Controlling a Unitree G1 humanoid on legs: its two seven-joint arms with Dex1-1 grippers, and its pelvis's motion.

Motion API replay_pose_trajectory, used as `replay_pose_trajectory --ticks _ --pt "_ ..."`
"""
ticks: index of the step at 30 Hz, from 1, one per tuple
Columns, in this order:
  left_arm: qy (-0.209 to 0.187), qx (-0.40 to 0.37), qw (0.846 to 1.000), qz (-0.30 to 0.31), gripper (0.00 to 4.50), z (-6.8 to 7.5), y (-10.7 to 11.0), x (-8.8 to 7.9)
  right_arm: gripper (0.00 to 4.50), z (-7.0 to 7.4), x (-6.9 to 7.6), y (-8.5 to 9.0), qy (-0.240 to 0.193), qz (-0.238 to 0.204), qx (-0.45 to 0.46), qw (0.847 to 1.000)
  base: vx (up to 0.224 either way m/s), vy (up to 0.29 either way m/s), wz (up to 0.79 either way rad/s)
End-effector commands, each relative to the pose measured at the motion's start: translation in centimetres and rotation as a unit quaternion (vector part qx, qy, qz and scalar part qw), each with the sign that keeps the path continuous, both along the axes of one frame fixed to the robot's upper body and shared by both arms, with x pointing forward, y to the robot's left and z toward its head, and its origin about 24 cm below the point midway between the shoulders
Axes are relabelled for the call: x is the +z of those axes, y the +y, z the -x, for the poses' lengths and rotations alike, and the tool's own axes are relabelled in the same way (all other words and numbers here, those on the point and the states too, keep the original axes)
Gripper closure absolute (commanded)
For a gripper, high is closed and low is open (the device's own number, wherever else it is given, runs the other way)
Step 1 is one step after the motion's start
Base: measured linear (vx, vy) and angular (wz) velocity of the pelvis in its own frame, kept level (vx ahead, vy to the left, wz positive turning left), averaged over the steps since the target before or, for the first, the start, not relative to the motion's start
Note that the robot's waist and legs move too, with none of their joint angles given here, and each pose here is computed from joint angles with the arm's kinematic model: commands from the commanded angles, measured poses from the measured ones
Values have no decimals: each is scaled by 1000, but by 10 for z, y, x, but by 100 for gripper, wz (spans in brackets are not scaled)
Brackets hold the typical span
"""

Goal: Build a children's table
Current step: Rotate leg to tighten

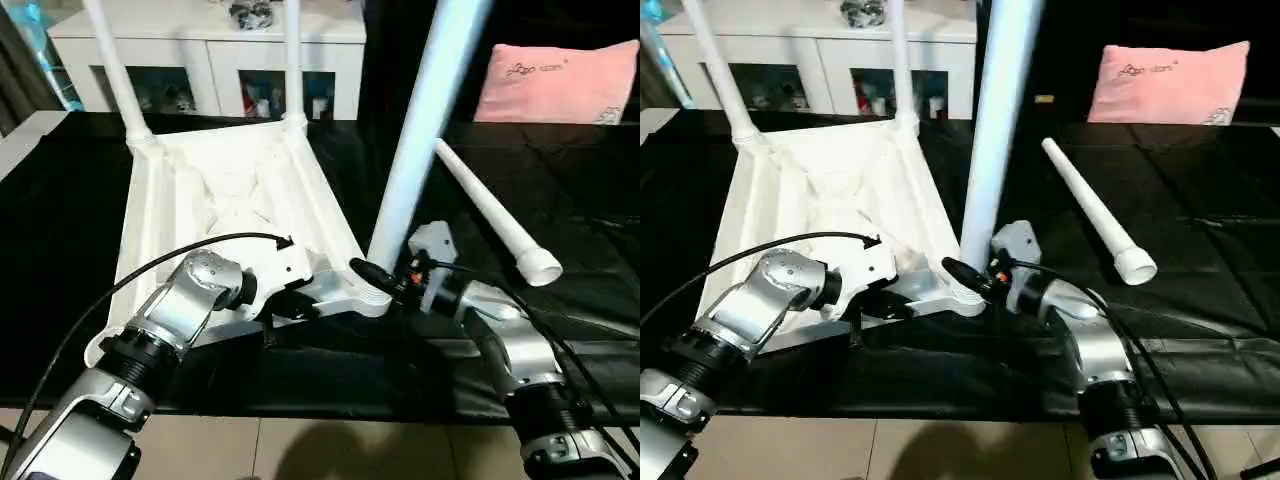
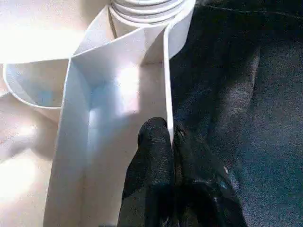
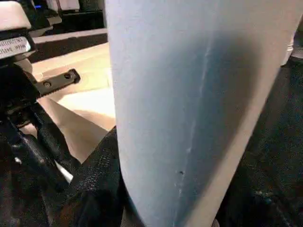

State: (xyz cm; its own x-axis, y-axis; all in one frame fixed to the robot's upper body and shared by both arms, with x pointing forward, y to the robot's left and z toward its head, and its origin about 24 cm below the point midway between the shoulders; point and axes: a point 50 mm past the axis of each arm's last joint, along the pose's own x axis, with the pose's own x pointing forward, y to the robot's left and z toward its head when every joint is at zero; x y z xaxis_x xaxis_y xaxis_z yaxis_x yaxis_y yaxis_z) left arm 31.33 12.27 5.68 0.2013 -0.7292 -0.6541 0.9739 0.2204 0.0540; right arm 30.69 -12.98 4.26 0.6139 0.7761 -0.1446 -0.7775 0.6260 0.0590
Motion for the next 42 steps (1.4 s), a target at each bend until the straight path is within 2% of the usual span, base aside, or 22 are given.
replay_pose_trajectory --ticks 1,11,12,16,17,20,22,25,29,31,33,34,42 --pt "-27 -36 999 11 450 -2 -8 14 257 27 -65 -16 147 77 -32 986 0 0 0" --pt "-29 -32 999 10 450 -4 -8 14 257 25 -64 -20 150 81 -43 984 0 0 0" --pt "-29 -32 999 10 450 -4 -8 14 201 25 -64 -20 150 81 -43 984 0 0 0" --pt "-29 -29 999 10 450 -5 -9 14 179 26 -63 -22 150 80 -41 985 0 0 0" --pt "-29 -27 999 11 450 -5 -9 14 151 26 -62 -24 148 79 -42 985 0 0 0" --pt "-30 -23 999 11 450 -6 -9 14 136 25 -60 -26 144 77 -43 986 0 0 0" --pt "-31 -19 999 11 450 -7 -8 14 104 25 -59 -28 140 74 -44 986 0 0 0" --pt "-35 -12 999 10 450 -9 -7 14 91 25 -54 -32 133 66 -42 988 0 0 0" --pt "-43 1 999 7 450 -13 -5 15 46 28 -47 -37 122 54 -28 991 0 0 0" --pt "-45 3 999 6 450 -13 -5 15 40 29 -46 -38 119 52 -26 991 0 0 0" --pt "-46 5 999 4 450 -14 -5 14 8 29 -44 -40 115 51 -22 992 0 0 0" --pt "-47 9 999 2 450 -15 -4 14 5 31 -38 -47 108 47 -14 993 0 0 0" --pt "-45 16 999 0 450 -18 -3 12 2 36 -22 -64 89 41 13 995 0 0 0"
